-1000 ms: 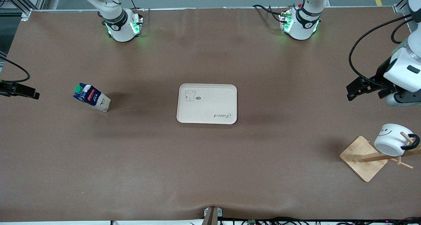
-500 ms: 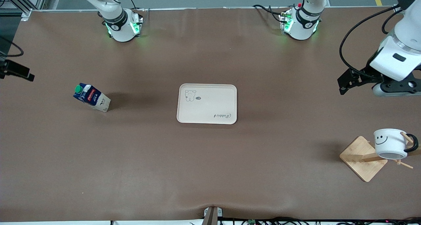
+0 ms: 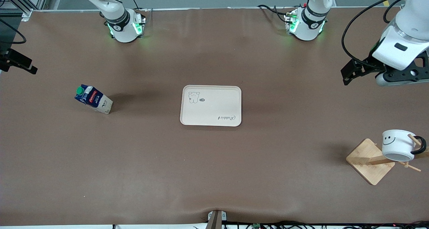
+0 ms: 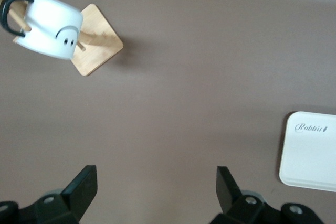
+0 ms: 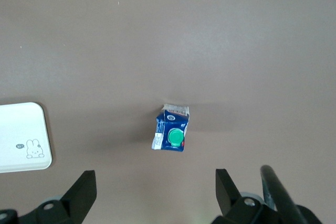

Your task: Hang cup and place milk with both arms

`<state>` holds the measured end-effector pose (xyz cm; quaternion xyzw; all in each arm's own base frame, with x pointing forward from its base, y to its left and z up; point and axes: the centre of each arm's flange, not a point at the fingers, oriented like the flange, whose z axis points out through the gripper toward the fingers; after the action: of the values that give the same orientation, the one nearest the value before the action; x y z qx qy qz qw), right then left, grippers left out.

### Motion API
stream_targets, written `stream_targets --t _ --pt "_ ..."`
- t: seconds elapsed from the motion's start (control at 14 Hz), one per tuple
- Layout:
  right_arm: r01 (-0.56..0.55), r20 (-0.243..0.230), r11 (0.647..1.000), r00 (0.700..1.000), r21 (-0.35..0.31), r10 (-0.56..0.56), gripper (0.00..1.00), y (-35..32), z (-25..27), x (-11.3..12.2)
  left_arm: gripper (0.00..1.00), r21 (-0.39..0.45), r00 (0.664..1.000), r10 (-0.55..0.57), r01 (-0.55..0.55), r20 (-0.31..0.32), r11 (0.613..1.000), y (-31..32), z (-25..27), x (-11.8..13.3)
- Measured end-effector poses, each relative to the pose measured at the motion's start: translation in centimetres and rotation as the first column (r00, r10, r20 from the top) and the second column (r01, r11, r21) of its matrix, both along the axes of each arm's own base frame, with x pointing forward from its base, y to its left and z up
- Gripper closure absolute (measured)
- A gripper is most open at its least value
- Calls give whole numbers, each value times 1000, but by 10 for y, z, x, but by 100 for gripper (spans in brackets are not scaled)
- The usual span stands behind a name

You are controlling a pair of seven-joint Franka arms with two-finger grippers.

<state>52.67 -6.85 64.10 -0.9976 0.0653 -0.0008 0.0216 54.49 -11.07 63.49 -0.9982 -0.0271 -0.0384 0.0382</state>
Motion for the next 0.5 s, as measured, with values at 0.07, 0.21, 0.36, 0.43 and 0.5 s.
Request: stream_targets --t 0.07,0.21,0.36,0.43,0.5 --pt "-3 10 1000 1000 -2 3 0 1 1 2 0 0 1000 1 -1 -4 1000 0 0 -7" --pt "-6 35 1000 999 -6 6 0 3 10 8 0 -2 1000 6 -6 -11 1000 4 -1 -20" --pt "-6 49 1000 999 -8 6 0 2 18 10 0 -18 1000 15 -15 -18 1000 14 -1 -29" --pt "-6 49 1000 999 -9 6 0 2 18 10 0 -22 1000 15 -16 -19 1000 19 0 -32" --pt "-6 46 1000 999 -9 6 0 2 17 10 0 -26 1000 18 -19 -20 999 24 1 -34"
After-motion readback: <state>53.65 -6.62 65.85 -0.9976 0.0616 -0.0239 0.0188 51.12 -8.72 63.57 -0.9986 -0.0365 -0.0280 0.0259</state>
